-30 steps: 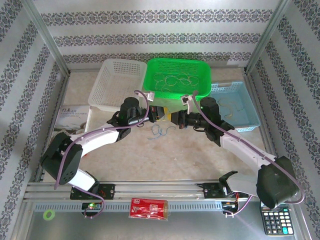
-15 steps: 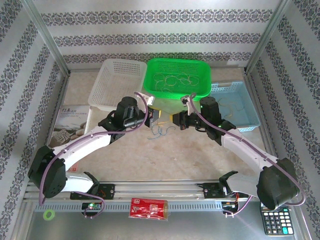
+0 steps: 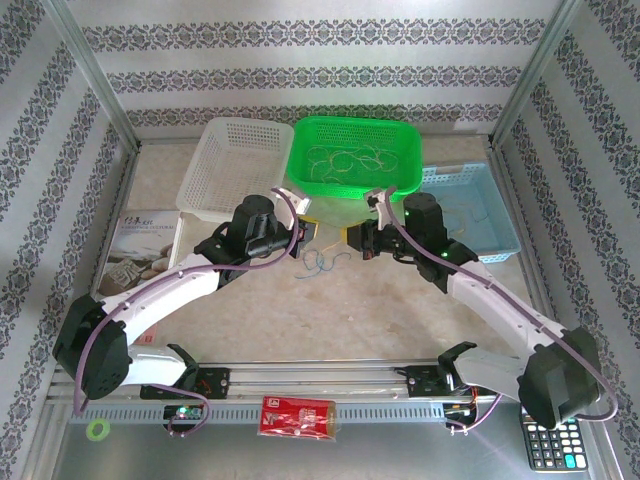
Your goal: Untangle the cables
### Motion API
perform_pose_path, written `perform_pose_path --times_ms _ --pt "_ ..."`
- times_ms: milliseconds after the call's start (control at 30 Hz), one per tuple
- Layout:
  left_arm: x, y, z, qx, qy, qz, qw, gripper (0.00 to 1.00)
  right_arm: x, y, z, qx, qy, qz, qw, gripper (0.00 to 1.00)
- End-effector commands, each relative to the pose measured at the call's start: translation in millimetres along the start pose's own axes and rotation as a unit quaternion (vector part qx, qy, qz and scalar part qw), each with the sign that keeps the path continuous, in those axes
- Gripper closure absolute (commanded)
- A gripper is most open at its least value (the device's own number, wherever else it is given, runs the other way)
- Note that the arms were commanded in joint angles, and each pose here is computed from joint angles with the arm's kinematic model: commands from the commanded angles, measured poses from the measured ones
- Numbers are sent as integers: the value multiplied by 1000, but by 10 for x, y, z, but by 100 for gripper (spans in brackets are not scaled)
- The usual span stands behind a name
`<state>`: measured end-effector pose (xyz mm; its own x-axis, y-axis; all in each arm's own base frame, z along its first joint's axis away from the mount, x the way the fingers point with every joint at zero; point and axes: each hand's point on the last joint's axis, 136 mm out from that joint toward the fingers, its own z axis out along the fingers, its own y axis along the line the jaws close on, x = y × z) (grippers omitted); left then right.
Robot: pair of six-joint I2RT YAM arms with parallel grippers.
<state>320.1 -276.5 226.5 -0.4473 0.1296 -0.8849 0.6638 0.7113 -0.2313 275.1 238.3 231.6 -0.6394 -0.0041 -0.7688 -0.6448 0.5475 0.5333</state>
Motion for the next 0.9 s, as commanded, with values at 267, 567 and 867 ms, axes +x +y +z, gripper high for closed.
perform_pose_path --times_ms 267,567,867 --pt "111 487 -180 -125 14 38 991 100 -76 -259 -289 72 -21 13 997 100" --pt "78 384 -169 -96 2 22 995 100 -136 -221 -279 49 -27 25 998 94" --pt "-99 242 -193 -59 -41 -8 997 100 -116 -92 18 8 -34 51 998 33"
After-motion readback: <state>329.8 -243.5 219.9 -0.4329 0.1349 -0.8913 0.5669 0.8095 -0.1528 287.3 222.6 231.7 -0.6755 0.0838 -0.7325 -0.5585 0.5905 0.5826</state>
